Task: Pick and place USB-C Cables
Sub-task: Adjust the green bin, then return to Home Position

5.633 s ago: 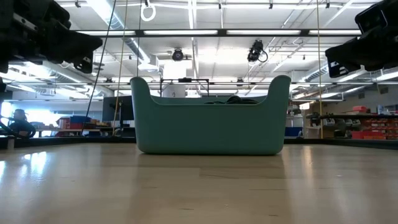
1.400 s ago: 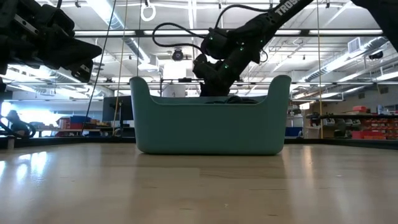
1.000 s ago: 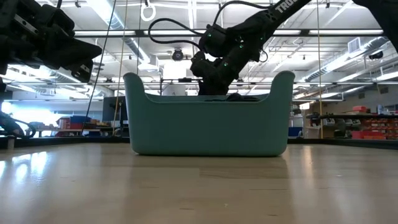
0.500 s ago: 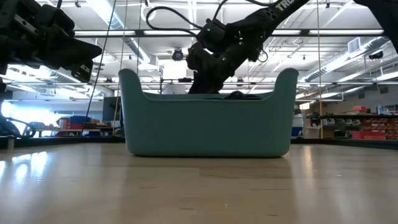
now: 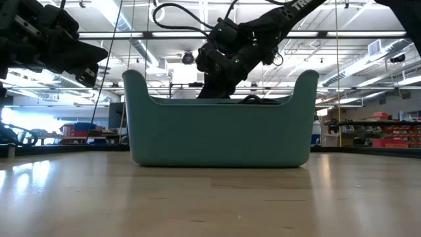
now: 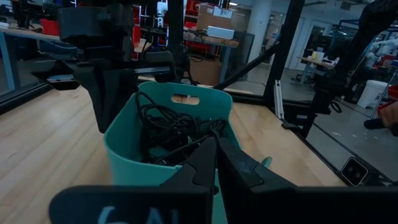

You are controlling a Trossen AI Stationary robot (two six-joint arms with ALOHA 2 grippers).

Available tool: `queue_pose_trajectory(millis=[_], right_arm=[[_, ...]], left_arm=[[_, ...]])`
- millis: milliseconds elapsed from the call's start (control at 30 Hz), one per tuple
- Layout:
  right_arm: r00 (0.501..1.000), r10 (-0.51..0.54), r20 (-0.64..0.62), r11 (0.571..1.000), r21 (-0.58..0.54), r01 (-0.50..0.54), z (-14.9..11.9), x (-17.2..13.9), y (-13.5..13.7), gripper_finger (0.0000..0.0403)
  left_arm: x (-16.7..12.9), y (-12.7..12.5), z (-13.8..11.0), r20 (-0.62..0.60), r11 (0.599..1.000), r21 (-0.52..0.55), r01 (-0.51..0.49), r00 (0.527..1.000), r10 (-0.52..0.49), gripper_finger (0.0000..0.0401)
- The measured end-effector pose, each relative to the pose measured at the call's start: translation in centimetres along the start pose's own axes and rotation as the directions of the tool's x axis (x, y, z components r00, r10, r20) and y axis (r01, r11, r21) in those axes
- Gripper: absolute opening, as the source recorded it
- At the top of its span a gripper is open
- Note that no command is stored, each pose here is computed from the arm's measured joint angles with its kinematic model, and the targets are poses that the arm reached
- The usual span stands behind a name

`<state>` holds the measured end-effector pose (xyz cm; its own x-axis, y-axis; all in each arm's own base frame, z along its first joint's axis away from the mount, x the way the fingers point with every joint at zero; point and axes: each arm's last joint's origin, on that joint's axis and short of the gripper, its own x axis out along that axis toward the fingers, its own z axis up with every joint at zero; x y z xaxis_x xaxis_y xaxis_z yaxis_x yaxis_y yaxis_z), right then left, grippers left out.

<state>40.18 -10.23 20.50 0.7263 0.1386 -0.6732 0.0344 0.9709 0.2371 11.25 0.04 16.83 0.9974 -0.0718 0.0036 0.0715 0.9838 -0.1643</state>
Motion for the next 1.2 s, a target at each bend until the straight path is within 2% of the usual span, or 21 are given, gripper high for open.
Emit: queue_pose_trajectory(millis=[133, 267, 467, 667, 767, 900, 1067, 1200], right_arm=[[0.999, -0.054, 0.002, 0.998, -0.032, 0.054, 0.1, -0.5, -0.5, 0.0000], [0.988, -0.138, 0.072, 0.989, -0.049, 0.141, 1.3, -3.1, -1.1, 0.0000], [0.949, -0.168, 0.266, 0.978, -0.075, 0.194, 4.0, -10.7, 0.0, 0.0000], [0.870, -0.113, 0.480, 0.960, -0.173, 0.220, 5.3, -19.9, 4.6, 0.0000], [0.844, -0.063, 0.532, 0.957, -0.208, 0.203, 4.8, -23.5, 7.1, 0.0000], [0.851, -0.036, 0.524, 0.958, -0.223, 0.178, 3.1, -26.8, 9.8, 0.0000], [0.882, -0.005, 0.471, 0.970, -0.213, 0.120, 1.0, -28.8, 12.3, 0.0000], [0.881, 0.036, 0.471, 0.967, -0.237, 0.087, -0.1, -29.2, 13.8, 0.0000]], left_arm=[[0.0, 0.0, 0.0, 0.000, 1.000, 0.000, 0.000, 1.000, 0.000, 0.0021], [0.0, 0.0, 0.0, 0.000, 1.000, 0.000, 0.000, 1.000, 0.000, 0.0020], [0.0, 0.0, 0.0, 0.000, 1.000, 0.000, 0.000, 1.000, 0.000, 0.0021], [0.0, 0.0, 0.0, 0.000, 1.000, 0.001, 0.000, 1.000, 0.000, 0.0020], [0.0, 0.0, 0.0, -0.001, 1.000, 0.001, 0.000, 1.000, 0.000, 0.0020], [0.0, 0.0, 0.0, 0.000, 1.000, 0.003, -0.001, 1.000, 0.001, 0.0020], [0.0, 0.0, 0.0, -0.001, 1.000, 0.004, 0.000, 1.000, 0.000, 0.0020], [0.0, 0.0, 0.0, 0.000, 1.000, 0.004, 0.000, 1.000, 0.000, 0.0020]])
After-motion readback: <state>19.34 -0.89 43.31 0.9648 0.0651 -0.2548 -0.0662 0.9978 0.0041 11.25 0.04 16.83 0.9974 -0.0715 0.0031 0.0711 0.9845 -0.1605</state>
